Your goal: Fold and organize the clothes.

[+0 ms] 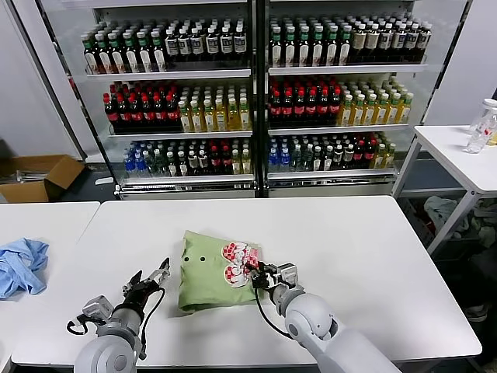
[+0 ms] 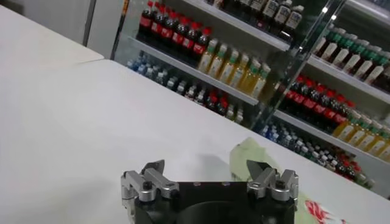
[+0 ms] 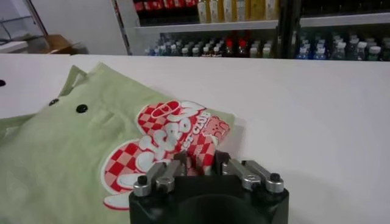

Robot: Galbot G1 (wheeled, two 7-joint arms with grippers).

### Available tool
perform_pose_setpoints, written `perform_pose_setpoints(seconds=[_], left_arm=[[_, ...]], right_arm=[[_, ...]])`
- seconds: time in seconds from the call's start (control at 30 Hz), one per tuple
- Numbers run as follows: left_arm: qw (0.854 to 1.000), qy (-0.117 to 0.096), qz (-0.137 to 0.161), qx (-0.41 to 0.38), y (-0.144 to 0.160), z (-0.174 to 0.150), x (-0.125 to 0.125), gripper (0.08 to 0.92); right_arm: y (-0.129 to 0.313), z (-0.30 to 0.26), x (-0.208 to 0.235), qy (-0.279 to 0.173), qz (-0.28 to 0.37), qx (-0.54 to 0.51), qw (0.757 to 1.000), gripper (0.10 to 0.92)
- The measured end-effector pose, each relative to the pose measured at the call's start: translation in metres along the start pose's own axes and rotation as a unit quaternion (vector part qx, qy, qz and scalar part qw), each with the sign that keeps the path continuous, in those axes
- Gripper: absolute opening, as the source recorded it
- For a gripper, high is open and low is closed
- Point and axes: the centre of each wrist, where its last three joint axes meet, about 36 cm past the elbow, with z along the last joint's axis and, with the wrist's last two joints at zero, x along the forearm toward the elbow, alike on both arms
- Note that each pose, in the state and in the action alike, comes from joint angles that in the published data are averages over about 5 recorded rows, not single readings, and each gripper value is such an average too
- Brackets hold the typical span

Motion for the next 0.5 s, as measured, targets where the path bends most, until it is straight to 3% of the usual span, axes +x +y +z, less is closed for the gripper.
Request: perform_pose_setpoints(seconds=[0.27,0.5], left_arm=[[1.000,-0.002,0.002,-0.004,-0.002,0.001,0.002,0.823],[1.000,-0.001,0.006,-0.009,-0.005,0.005,0.002,0.823]], right_arm=[[-0.051,0.010,0.026,-0.015,0.039,0.018,0.999,0.123],[-0.105,0.005,0.053,-0.024,0.088,0.049,0.995,0.113]])
